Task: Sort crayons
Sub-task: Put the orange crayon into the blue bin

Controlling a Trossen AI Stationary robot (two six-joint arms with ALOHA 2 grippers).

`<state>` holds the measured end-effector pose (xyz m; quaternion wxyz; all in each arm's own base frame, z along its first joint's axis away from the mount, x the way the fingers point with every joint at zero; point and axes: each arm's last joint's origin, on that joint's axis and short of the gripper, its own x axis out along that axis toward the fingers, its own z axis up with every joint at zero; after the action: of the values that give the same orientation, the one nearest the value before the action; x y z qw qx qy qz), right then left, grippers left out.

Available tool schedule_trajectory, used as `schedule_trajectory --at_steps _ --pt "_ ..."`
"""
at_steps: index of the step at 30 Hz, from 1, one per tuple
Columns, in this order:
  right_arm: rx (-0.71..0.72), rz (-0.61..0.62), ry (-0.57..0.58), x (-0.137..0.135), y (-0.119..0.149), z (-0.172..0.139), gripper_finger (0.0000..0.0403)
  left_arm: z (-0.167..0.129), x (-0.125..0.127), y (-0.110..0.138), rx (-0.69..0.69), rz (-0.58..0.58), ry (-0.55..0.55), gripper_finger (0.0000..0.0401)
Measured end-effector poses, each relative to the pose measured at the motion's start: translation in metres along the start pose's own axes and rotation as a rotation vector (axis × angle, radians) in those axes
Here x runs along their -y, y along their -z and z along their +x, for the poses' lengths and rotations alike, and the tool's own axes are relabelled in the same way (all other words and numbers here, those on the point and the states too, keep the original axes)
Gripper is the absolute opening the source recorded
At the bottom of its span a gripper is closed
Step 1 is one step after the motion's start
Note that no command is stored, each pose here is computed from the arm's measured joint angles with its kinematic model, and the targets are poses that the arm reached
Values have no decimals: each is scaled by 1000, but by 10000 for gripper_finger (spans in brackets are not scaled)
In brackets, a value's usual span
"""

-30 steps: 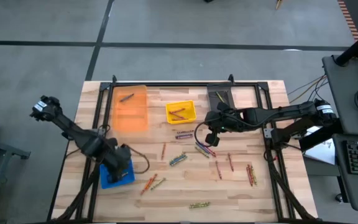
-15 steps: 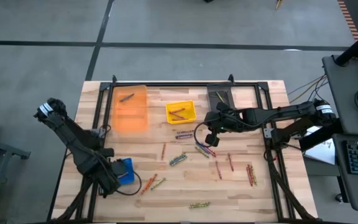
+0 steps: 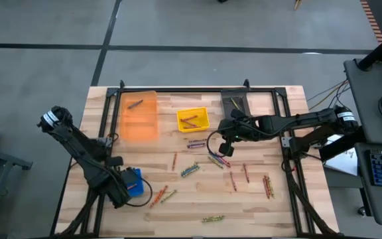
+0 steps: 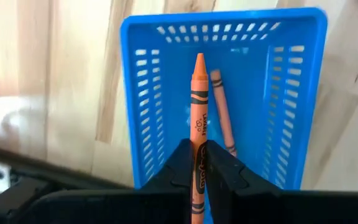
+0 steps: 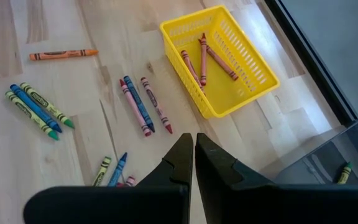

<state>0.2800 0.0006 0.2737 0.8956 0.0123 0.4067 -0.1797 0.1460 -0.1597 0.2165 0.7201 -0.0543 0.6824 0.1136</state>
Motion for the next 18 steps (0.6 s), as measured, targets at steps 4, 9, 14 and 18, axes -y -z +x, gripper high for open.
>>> schedule_trajectory --at_steps 4,9,14,18 --pt "0 0 0 0 0 0 9 12 2 0 -3 1 -9 0" --pt "0 0 0 0 0 0 9 24 1 1 -24 9 -53 0" --pt "0 1 0 0 0 0 9 38 1 2 -38 12 -80 0" --pt "0 1 0 0 0 0 9 44 2 3 -45 14 -93 0"
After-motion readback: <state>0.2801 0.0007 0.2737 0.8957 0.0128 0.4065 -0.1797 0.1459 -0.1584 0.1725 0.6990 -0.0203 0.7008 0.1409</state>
